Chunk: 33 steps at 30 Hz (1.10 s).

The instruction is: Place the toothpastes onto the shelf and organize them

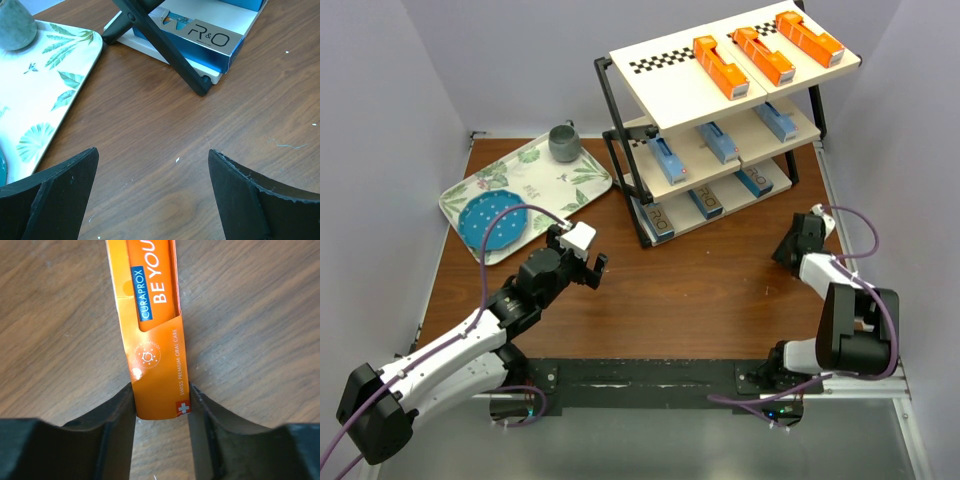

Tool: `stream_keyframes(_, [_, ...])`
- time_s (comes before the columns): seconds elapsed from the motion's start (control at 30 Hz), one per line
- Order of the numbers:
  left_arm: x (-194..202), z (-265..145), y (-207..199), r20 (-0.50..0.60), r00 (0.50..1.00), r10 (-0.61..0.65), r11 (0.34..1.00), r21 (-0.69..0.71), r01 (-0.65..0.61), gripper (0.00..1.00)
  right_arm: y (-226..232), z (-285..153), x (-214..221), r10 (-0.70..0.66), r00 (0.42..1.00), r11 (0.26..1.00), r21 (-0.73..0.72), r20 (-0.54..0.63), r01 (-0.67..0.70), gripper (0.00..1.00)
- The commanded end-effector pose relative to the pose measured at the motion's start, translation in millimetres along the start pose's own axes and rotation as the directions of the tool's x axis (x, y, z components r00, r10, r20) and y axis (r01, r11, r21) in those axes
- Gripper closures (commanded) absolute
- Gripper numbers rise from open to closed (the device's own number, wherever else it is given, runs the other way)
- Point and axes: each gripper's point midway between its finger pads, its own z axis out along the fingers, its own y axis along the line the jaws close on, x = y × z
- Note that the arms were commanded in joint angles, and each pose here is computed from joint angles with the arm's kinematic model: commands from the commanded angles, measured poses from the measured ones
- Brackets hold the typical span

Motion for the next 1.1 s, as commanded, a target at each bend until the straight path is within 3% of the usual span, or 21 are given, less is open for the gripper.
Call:
stream_keyframes(0.0, [-27,0,0,0.071,0.997,-0.02,1.0,0.005,0.02,0.04,2,-22,-40,-0.017,0.991,1.0,-0.021,0.131,0.02,0.63])
stream_keyframes(0.17, [-29,0,-1,0.077,0.997,-0.024,1.0,0.014,0.023,0.04,-5,-51,-61,-0.041,0.98,0.999,-0.013,0.195,0.044,0.71])
stream_keyframes(0.4, [-28,1,-4,0.074,0.997,-0.027,0.999,0.028,0.025,0.04,-11,-125,-116,-0.047,0.94,0.998,-0.018,0.338,0.057,0.72])
stream_keyframes(0.73, [-27,1,-6,0.068,0.997,-0.027,0.999,0.036,0.024,0.04,2,-250,-208,-0.019,0.826,0.985,-0.129,0.564,0.11,0.75])
stream_keyframes(0.87, [-27,1,-5,0.07,0.997,-0.027,0.999,0.034,0.025,0.04,18,-302,-242,0.002,0.768,0.961,-0.213,0.641,0.175,0.75])
stream_keyframes(1.07, [-27,2,-6,0.068,0.997,-0.028,0.999,0.039,0.026,0.04,70,-363,-275,0.054,0.719,0.843,-0.418,0.693,0.339,0.75])
